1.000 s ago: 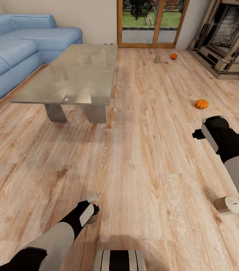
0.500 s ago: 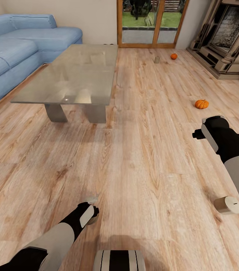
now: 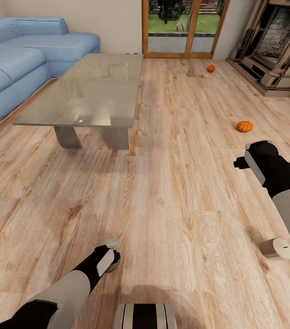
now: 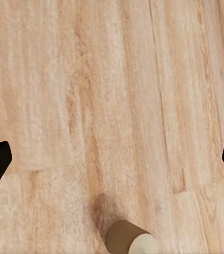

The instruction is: Place each of the two pumpkins and all three candles from the living room inside a cabinet in the living room (use any cabinet), then make sure every cabinet is closed, and position the cauldron so it is next to a table in the living room.

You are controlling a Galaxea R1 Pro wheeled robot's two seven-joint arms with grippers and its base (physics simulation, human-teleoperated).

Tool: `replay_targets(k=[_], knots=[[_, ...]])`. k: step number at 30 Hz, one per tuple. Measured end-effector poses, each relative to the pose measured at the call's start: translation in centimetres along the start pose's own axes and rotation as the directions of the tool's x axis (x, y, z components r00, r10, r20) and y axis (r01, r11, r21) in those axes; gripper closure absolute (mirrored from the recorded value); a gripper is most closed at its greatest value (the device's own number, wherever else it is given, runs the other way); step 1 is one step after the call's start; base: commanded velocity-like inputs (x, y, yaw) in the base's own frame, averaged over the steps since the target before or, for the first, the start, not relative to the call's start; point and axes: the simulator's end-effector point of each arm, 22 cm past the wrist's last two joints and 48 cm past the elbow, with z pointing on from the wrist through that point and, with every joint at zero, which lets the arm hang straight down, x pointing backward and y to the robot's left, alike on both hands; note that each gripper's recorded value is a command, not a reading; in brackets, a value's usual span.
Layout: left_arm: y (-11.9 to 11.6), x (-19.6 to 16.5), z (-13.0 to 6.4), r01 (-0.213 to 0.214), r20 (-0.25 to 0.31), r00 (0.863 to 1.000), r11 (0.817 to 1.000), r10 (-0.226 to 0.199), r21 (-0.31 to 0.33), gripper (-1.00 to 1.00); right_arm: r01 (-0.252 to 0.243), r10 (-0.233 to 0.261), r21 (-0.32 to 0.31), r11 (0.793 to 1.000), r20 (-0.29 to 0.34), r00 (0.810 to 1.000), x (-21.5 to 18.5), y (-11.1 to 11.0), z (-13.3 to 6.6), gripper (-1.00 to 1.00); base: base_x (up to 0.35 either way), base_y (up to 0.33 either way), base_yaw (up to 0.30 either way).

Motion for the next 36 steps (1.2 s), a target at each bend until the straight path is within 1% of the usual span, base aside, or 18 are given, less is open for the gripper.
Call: replay_targets(k=[9, 15, 17, 18, 20, 23, 24, 25, 26, 27, 28, 29, 30, 31, 33, 35, 36], knots=[[-0.1, 0.1, 0.0, 0.006, -0.005, 1.000, 1.000, -0.006, 0.002, 1.00, 0.001, -0.001, 0.001, 1.000, 0.000, 1.000, 0.0, 0.0, 0.0, -1.00, 0.000, 0.000, 0.000], [-0.1, -1.2, -1.2, 0.010, 0.024, 1.000, 1.000, -0.011, 0.009, 1.00, -0.012, 0.012, 0.003, 1.000, 0.019, 1.000, -0.9, -1.0, -1.4, -1.00, 0.000, 0.000, 0.000], [-0.4, -2.3, -1.8, 0.013, 0.045, 0.999, 1.000, -0.014, 0.017, 1.00, -0.017, 0.017, 0.002, 1.000, 0.026, 1.000, -1.2, -1.2, -1.9, -1.00, 0.000, 0.000, 0.000], [-0.7, -3.3, -2.3, 0.019, 0.062, 0.998, 0.999, -0.020, 0.028, 1.00, -0.019, 0.019, 0.001, 1.000, 0.029, 0.999, -1.3, -1.3, -2.1, -1.00, 0.000, 0.000, 0.000], [-1.3, -4.6, -3.4, 0.018, 0.073, 0.997, 0.999, -0.022, 0.048, 1.00, -0.024, 0.024, -0.001, 1.000, 0.034, 0.999, -1.5, -1.5, -2.5, -1.00, 0.000, 0.000, 0.000], [-2.1, -5.9, -5.2, -0.010, 0.056, 0.998, 0.997, 0.005, 0.075, 1.00, -0.034, 0.035, -0.013, 0.999, 0.041, 0.999, -1.8, -1.5, -3.2, -1.00, 0.000, 0.000, 0.000], [-2.6, -6.7, -6.2, -0.019, 0.049, 0.999, 0.995, 0.015, 0.094, 1.00, -0.042, 0.043, -0.028, 0.999, 0.042, 0.998, -1.8, -1.1, -3.4, -1.00, 0.000, 0.000, 0.000], [-2.8, -7.4, -6.9, -0.028, 0.054, 0.998, 0.995, 0.023, 0.100, 1.00, -0.047, 0.048, -0.037, 0.998, 0.045, 0.998, -2.0, -1.0, -3.7, -1.00, 0.000, 0.000, 0.000], [-3.1, -8.4, -8.0, -0.027, 0.056, 0.998, 0.992, 0.020, 0.121, 1.00, -0.058, 0.061, -0.062, 0.996, 0.045, 0.997, -2.1, -0.4, -3.9, -1.00, 0.000, 0.000, 0.000], [-3.2, -9.2, -8.8, -0.031, 0.067, 0.998, 0.991, 0.022, 0.127, 1.00, -0.065, 0.069, -0.074, 0.995, 0.048, 0.996, -2.2, -0.2, -4.2, -1.00, 0.000, 0.000, 0.000], [-3.4, -10.0, -9.8, -0.025, 0.067, 0.998, 0.989, 0.016, 0.145, 1.00, -0.079, 0.084, -0.102, 0.992, 0.048, 0.995, -2.3, 0.5, -4.5, -1.00, 0.000, 0.000, 0.000], [-3.4, -10.6, -10.5, -0.027, 0.072, 0.997, 0.988, 0.016, 0.151, 1.00, -0.086, 0.092, -0.115, 0.990, 0.049, 0.995, -2.4, 0.7, -4.8, -1.00, 0.000, 0.000, 0.000], [-3.3, -11.0, -11.3, -0.027, 0.066, 0.998, 0.986, 0.016, 0.162, 1.00, -0.099, 0.106, -0.141, 0.985, 0.045, 0.993, -2.3, 1.3, -5.0, -1.00, 0.000, 0.000, 0.000], [-3.3, -11.3, -12.0, -0.031, 0.059, 0.998, 0.985, 0.021, 0.169, 1.00, -0.110, 0.117, -0.165, 0.980, 0.037, 0.992, -2.0, 1.9, -5.1, -1.00, 0.000, 0.000, 0.000], [-3.3, -11.8, -13.3, -0.041, 0.051, 0.998, 0.982, 0.032, 0.184, 1.00, -0.133, 0.139, -0.221, 0.966, 0.008, 0.990, -0.1, 3.9, -4.7, -1.00, 0.000, 0.000, 0.000], [-3.6, -12.1, -14.1, -0.046, 0.058, 0.998, 0.980, 0.035, 0.193, 1.00, -0.153, 0.164, -0.240, 0.959, 0.026, 0.986, 0.6, 4.6, -4.5, -1.00, 0.000, 0.000, 0.000], [-3.7, -12.3, -14.4, -0.047, 0.063, 0.997, 0.980, 0.035, 0.196, 1.00, -0.160, 0.173, -0.243, 0.957, 0.035, 0.984, 0.6, 4.6, -4.5, -1.00, 0.000, 0.000, 0.000]])
